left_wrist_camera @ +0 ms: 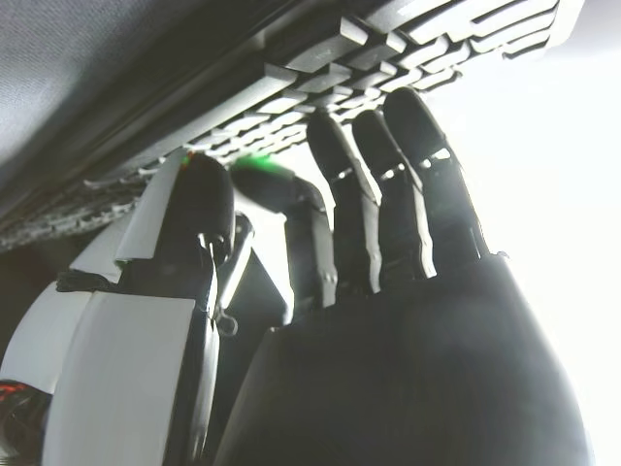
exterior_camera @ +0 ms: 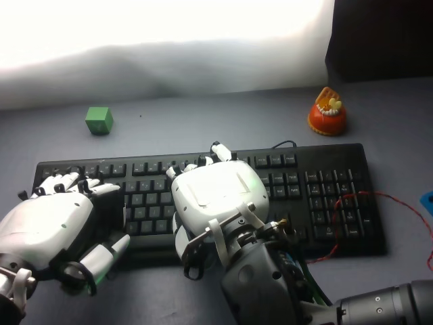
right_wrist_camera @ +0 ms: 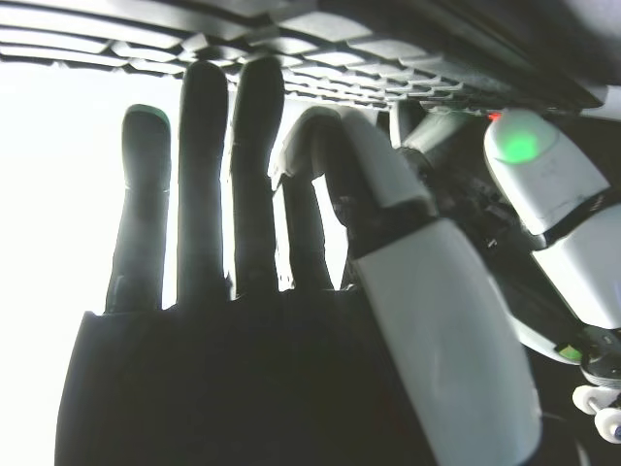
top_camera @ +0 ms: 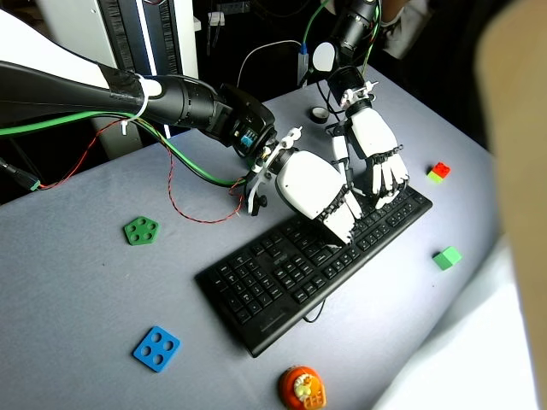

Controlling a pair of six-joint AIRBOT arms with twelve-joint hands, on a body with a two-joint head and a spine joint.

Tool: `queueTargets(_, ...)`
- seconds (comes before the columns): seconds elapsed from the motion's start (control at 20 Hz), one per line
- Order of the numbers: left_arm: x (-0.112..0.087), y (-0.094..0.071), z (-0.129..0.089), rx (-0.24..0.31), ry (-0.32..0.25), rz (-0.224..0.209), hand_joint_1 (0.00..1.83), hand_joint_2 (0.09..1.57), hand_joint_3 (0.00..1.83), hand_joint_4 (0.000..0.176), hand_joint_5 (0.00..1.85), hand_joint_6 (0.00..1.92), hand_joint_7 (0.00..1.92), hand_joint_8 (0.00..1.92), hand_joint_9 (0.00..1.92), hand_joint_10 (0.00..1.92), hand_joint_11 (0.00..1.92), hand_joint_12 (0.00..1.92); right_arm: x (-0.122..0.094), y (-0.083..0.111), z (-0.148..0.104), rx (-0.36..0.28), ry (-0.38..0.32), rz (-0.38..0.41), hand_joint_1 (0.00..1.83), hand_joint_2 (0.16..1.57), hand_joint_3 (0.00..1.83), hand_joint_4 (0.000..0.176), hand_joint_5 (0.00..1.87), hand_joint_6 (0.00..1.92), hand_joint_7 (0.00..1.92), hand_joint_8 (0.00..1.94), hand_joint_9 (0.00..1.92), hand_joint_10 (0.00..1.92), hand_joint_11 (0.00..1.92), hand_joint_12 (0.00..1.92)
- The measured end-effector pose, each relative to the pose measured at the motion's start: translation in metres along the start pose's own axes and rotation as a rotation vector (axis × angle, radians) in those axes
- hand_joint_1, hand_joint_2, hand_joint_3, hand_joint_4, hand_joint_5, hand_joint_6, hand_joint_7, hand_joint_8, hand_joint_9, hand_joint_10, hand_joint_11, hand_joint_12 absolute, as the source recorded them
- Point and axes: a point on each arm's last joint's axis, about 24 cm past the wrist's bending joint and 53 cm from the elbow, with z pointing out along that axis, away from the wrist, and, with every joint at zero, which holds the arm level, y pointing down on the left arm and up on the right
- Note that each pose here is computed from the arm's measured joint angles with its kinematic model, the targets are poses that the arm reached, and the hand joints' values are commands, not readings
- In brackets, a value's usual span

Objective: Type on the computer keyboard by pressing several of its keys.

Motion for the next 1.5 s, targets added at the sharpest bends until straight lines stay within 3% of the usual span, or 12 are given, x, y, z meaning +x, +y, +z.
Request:
queueTargets(0.05, -0.001, 0.0, 0.0, 0.001, -0.003, -0.004, 0.7, 1.41, 0.02, 0.055, 0.5, 1.48, 0.43, 0.4, 0.13, 0.8, 0.0, 1.45, -0.001, 0.001, 0.0, -0.004, -0.004, -0.003, 0.84, 1.44, 0.0, 0.0, 0.47, 1.75, 0.64, 0.75, 0.37, 1.02, 0.08, 1.79)
queueTargets(0.1, -0.001, -0.001, 0.0, 0.003, -0.004, -0.003, 0.76, 1.39, 0.0, 0.084, 0.52, 1.63, 0.43, 0.31, 0.09, 0.77, 0.0, 1.41, -0.001, 0.001, 0.0, -0.005, -0.005, -0.003, 0.85, 1.43, 0.0, 0.0, 0.49, 1.73, 0.65, 0.66, 0.31, 0.98, 0.02, 1.8)
queueTargets(0.15, -0.002, -0.002, 0.0, 0.007, -0.007, -0.005, 0.57, 1.42, 0.02, 0.0, 0.48, 1.16, 0.5, 0.18, 0.09, 0.65, 0.0, 1.17, -0.002, 0.003, 0.0, -0.011, -0.009, -0.007, 0.5, 1.52, 0.03, 0.0, 0.62, 1.25, 0.69, 0.46, 0.32, 0.8, 0.0, 1.68)
queueTargets(0.25, -0.001, -0.003, 0.0, 0.008, -0.006, -0.005, 0.43, 1.46, 0.02, 0.0, 0.3, 0.58, 0.66, 0.15, 0.28, 0.57, 0.0, 1.14, -0.005, 0.003, 0.001, -0.014, -0.017, -0.007, 0.3, 1.57, 0.07, 0.0, 0.57, 0.99, 0.75, 0.32, 0.48, 0.74, 0.0, 1.64)
queueTargets(0.35, -0.005, -0.003, 0.0, 0.008, -0.013, -0.002, 0.34, 1.49, 0.02, 0.0, 0.28, 0.3, 0.68, 0.07, 0.42, 0.55, 0.0, 1.37, -0.004, 0.003, 0.001, -0.013, -0.015, -0.006, 0.29, 1.57, 0.08, 0.0, 0.5, 0.86, 0.79, 0.27, 0.6, 0.79, 0.07, 1.66)
queueTargets(0.5, -0.005, -0.004, 0.001, 0.011, -0.014, -0.004, 0.44, 1.47, 0.0, 0.0, 0.66, 0.62, 0.53, 0.0, 0.19, 0.59, 0.0, 1.39, -0.005, 0.004, 0.001, -0.016, -0.017, -0.008, 0.32, 1.57, 0.06, 0.0, 0.62, 0.79, 0.79, 0.21, 0.42, 0.8, 0.05, 1.69)
queueTargets(0.55, -0.004, -0.004, 0.001, 0.008, -0.007, -0.004, 0.47, 1.46, 0.0, 0.0, 0.64, 0.65, 0.56, 0.01, 0.16, 0.59, 0.0, 1.31, -0.005, 0.004, 0.001, -0.016, -0.017, -0.009, 0.34, 1.56, 0.05, 0.0, 0.67, 0.81, 0.79, 0.2, 0.39, 0.77, 0.06, 1.67)
queueTargets(0.6, -0.002, -0.003, 0.001, 0.006, -0.001, -0.006, 0.42, 1.47, 0.0, 0.0, 0.38, 0.56, 0.58, 0.02, 0.24, 0.62, 0.0, 1.34, -0.005, 0.004, 0.001, -0.016, -0.017, -0.008, 0.27, 1.57, 0.07, 0.0, 0.64, 0.82, 0.79, 0.18, 0.46, 0.81, 0.04, 1.67)
queueTargets(0.7, -0.002, -0.003, 0.001, 0.005, 0.0, -0.005, 0.34, 1.49, 0.01, 0.0, 0.27, 0.48, 0.59, 0.02, 0.35, 0.66, 0.0, 1.45, -0.005, 0.004, 0.001, -0.016, -0.018, -0.009, 0.22, 1.57, 0.11, 0.0, 0.58, 0.82, 0.81, 0.18, 0.55, 0.84, 0.08, 1.69)
queueTargets(0.95, -0.004, -0.004, 0.001, 0.009, -0.009, 0.004, 0.32, 1.51, 0.01, 0.0, 0.28, 0.48, 0.57, 0.01, 0.32, 0.65, 0.0, 1.44, -0.005, 0.004, 0.001, -0.018, -0.018, -0.013, 0.24, 1.57, 0.09, 0.0, 0.58, 0.82, 0.83, 0.18, 0.57, 0.88, 0.12, 1.69)
queueTargets(1.3, -0.02, -0.026, 0.006, 0.074, -0.149, 0.008, 0.28, 1.5, 0.01, 0.0, 0.27, 0.49, 0.56, 0.0, 0.31, 0.64, 0.0, 1.43, -0.006, 0.005, 0.001, -0.024, -0.019, -0.017, 0.26, 1.57, 0.07, 0.0, 0.56, 0.86, 0.84, 0.17, 0.56, 0.89, 0.11, 1.7)
queueTargets(1.5, -0.018, -0.019, 0.008, 0.066, -0.155, 0.015, 0.3, 1.49, 0.0, 0.0, 0.27, 0.47, 0.56, 0.0, 0.32, 0.62, 0.0, 1.41, -0.007, 0.005, 0.002, -0.023, -0.02, -0.021, 0.22, 1.57, 0.09, 0.0, 0.57, 0.88, 0.84, 0.17, 0.57, 0.9, 0.13, 1.68)
